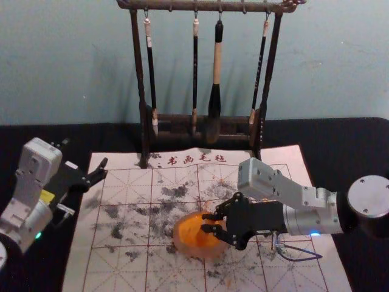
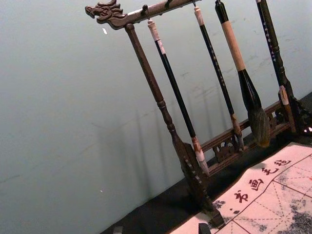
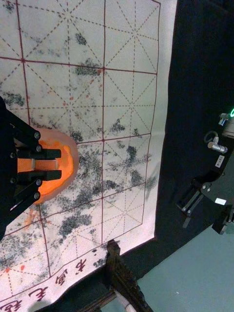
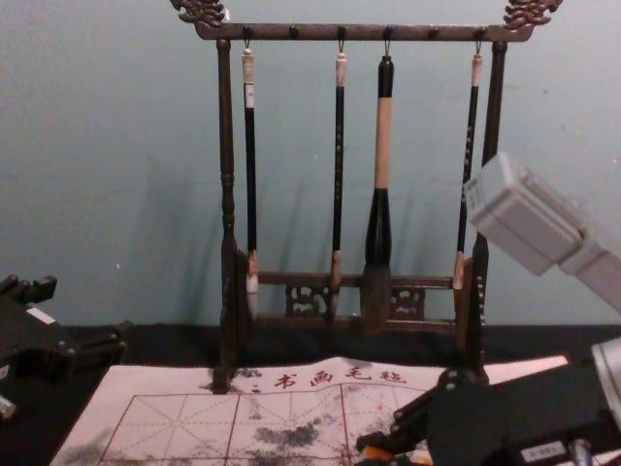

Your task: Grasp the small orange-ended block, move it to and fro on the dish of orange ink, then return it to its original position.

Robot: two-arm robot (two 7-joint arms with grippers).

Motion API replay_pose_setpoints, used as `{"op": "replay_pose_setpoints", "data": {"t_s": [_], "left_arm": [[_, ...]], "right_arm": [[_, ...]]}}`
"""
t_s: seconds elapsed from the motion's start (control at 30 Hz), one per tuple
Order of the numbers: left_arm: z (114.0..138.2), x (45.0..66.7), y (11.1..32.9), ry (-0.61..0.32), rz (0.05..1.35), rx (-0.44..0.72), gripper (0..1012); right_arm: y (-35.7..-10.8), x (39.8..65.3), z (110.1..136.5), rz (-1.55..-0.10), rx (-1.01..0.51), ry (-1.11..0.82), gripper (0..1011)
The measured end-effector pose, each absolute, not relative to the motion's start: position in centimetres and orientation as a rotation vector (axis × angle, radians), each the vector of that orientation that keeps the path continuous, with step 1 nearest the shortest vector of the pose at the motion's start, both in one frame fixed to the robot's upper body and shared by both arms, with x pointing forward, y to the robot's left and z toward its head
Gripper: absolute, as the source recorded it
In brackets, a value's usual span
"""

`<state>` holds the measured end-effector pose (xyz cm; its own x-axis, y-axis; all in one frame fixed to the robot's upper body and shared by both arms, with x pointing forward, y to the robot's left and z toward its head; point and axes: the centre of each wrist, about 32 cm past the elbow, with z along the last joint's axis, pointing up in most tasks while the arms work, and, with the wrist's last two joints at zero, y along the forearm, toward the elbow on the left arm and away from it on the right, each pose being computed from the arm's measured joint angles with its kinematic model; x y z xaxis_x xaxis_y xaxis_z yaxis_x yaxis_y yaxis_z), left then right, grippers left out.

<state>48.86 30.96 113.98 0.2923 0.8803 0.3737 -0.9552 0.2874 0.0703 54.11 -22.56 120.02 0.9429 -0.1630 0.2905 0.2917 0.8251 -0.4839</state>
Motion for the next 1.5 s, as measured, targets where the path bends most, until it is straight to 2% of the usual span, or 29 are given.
{"op": "replay_pose_setpoints", "data": {"t_s": [0.4,0.8,1.5], "left_arm": [[114.0,48.9,31.0,-0.285,1.248,0.304,1001],[114.0,48.9,31.0,-0.285,1.248,0.304,1001],[114.0,48.9,31.0,-0.285,1.248,0.304,1001]], "right_arm": [[-21.8,55.3,120.2,-0.267,-0.571,-0.241,107],[-22.5,55.9,120.5,-0.310,-0.584,-0.237,107],[-23.9,53.8,121.6,-0.257,-0.620,-0.266,107]]}}
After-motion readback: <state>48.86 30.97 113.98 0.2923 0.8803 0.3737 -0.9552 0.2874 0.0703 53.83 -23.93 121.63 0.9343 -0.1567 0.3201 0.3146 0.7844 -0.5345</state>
